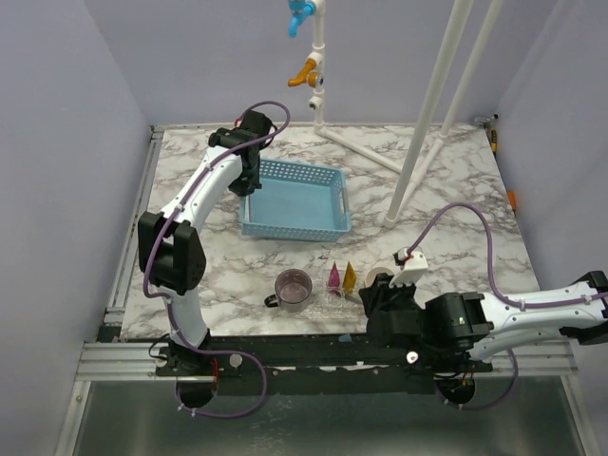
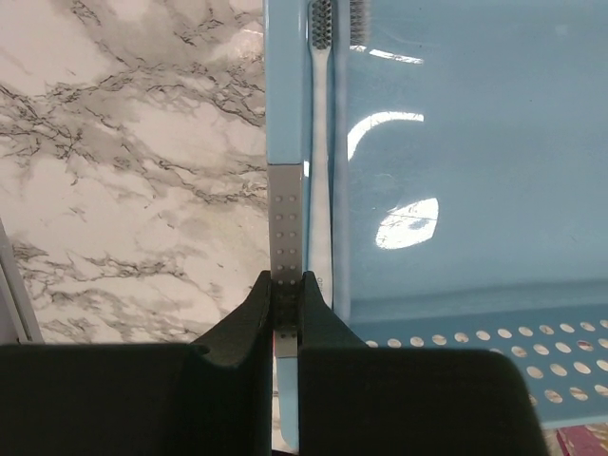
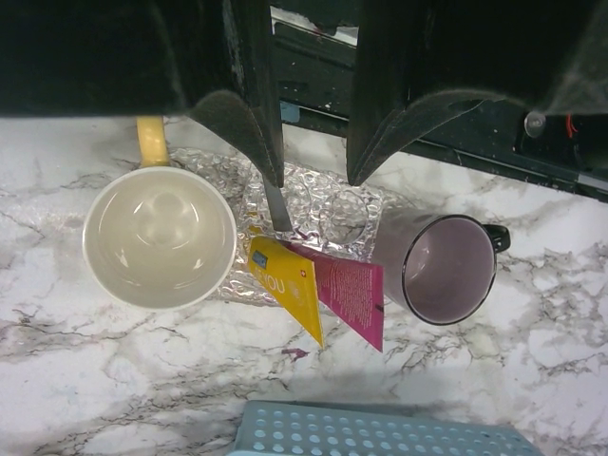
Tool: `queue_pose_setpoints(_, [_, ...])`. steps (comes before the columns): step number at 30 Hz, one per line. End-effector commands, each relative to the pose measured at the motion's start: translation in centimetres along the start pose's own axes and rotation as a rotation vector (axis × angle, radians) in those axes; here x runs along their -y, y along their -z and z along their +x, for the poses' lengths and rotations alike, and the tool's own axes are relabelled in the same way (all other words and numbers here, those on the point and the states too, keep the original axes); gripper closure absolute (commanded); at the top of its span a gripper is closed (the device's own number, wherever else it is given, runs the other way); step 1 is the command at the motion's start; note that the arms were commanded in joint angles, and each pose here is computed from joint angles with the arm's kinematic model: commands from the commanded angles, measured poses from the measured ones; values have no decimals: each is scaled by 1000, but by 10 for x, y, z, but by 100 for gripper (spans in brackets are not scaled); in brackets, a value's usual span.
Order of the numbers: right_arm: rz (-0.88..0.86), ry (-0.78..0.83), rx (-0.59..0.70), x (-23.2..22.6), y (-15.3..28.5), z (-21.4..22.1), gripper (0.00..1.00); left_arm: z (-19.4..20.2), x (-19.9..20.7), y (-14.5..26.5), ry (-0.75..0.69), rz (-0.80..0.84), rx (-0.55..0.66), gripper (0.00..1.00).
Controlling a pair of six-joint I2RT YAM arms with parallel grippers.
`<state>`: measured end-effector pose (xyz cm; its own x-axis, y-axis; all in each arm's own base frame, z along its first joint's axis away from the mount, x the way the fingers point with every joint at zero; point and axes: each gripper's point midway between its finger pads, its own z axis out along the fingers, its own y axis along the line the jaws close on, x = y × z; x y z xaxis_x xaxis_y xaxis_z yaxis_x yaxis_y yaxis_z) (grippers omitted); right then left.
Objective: Prepare toiletry sets of a toothbrush and toothpaste on the tray
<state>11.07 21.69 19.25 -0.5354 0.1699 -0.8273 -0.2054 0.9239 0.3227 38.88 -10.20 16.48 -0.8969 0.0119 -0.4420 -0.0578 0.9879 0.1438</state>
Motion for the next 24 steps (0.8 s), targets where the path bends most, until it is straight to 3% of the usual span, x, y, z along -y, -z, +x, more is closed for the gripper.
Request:
queue_pose_setpoints(1, [2,-1,-10,-1,-3,7,64,4,-7,1,7,-22,3,100])
queue_pose_setpoints(4, [1,-2,-17,-2,-3,9,64,8,-6,-5,7,-27,-19,100])
queue_pose_setpoints(12, [-2,-5,-18,-3,-4,9,64,-15,-11,27,29,-14,66,100])
queue_pose_setpoints(19, [-2,-1,-22,-4,-4,11,64,7,-5,-3,4,-29,-17,100])
queue_pose_setpoints(24, [-1,0,-15,-4,-4,9,64,-14,-13,25,16,-32,60,100])
